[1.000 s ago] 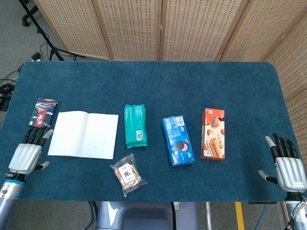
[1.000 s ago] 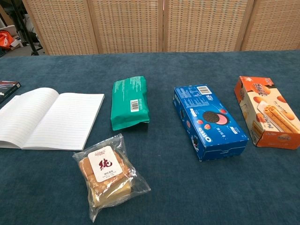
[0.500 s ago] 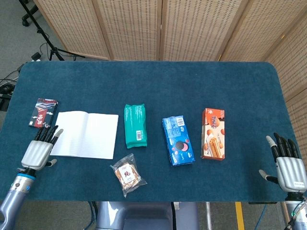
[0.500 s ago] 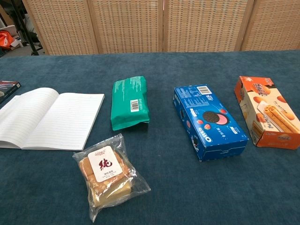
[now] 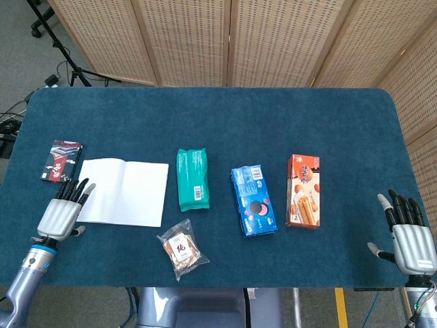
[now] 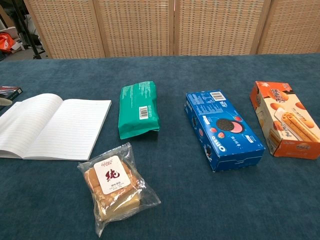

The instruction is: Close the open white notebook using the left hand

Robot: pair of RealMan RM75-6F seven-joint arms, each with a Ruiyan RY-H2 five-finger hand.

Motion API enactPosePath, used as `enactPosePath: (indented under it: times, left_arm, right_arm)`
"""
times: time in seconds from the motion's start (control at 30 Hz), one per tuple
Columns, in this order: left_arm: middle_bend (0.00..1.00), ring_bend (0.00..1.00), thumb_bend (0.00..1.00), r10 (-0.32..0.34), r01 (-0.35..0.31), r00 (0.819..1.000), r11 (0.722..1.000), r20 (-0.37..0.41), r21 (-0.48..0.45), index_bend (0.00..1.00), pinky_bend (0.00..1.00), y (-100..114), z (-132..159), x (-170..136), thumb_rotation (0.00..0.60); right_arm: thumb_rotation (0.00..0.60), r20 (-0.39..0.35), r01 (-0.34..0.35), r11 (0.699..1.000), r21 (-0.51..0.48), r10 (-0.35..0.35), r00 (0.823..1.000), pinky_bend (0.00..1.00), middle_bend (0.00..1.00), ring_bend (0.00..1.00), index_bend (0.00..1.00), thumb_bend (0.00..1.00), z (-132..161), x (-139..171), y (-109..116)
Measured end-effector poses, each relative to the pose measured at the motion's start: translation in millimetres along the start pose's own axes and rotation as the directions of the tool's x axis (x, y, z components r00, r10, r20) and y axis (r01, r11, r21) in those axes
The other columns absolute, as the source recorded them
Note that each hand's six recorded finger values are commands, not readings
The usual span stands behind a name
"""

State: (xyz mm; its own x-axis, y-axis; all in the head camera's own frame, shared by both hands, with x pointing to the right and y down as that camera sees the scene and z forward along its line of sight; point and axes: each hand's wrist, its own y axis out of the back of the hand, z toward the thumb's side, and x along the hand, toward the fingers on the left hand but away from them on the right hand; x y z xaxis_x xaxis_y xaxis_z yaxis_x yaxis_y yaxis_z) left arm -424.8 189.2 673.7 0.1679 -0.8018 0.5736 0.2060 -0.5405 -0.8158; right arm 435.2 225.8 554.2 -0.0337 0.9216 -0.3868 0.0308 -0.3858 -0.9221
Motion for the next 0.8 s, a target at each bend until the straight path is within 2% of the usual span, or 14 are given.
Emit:
enactPosePath:
  times: [0.8]
  left_arm:
    - [0.0,0.0,0.0,0.001,-0.001,1.0,1.0,-0.011,0.01,0.0,0.0,-9.3,4.6,11.3,0.6]
  right_arm:
    - [0.6,-0.005,-0.008,1.0,-0.004,0.008,1.0,0.0,0.0,0.0,0.05,0.09,1.7,0.3,-1.8]
